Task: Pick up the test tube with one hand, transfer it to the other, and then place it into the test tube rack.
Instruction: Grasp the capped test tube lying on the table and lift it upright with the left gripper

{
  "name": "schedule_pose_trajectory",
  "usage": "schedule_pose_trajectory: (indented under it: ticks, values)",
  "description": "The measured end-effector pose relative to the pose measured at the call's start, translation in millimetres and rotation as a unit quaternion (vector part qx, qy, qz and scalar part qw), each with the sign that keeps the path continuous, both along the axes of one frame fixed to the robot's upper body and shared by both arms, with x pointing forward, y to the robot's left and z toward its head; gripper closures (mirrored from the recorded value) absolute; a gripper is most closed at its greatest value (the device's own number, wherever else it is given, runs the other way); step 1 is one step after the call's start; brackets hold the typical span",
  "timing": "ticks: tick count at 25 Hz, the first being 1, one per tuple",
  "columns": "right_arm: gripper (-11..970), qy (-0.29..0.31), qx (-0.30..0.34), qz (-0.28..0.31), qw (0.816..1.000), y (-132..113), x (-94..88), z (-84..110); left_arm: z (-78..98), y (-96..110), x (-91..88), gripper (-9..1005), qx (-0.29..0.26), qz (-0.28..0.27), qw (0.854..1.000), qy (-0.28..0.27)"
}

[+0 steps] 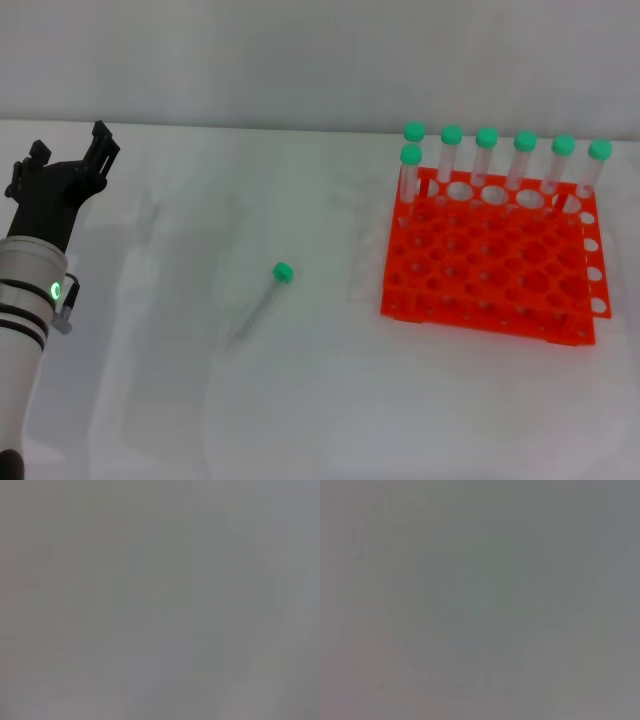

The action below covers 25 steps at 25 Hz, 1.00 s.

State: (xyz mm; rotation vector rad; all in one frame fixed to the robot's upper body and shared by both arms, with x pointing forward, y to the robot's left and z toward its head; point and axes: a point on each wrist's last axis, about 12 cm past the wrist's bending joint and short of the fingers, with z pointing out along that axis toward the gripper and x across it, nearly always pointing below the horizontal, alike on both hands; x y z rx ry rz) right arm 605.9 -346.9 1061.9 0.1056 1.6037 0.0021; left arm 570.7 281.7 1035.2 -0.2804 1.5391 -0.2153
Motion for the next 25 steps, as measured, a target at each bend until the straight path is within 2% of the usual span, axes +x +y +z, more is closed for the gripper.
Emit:
schedule_pose_trajectory:
  ticks: [8, 14, 16, 21, 25]
  values:
    - [90, -0.001, 0.003, -0.001, 1.0, -0.3, -2.9, -1.8, -1.8, -1.8, -3.2, 117, -0.009, -0.001, 1.0, 0.0]
    - [92, -0.005, 0.004, 0.004, 1.0, 0.3, -5.5, -2.6, -3.2, 2.8, -2.8, 118, -0.068, -0.012, 0.998, 0.007]
    - [92, -0.006, 0.003, 0.004, 1.0, -0.3, -7.5, -3.5, -2.1, 4.2, -0.1, 118, -0.082, -0.029, 0.996, 0.012]
    - [94, -0.006, 0.003, 0.002, 1.0, -3.4, -14.6, -7.7, 10.1, 11.6, 9.5, 119, -0.122, -0.113, 0.986, 0.016]
    - [95, -0.007, 0.003, 0.002, 1.0, -3.9, -16.6, -8.6, 27.0, 26.0, 14.2, 120, -0.166, -0.189, 0.968, 0.017]
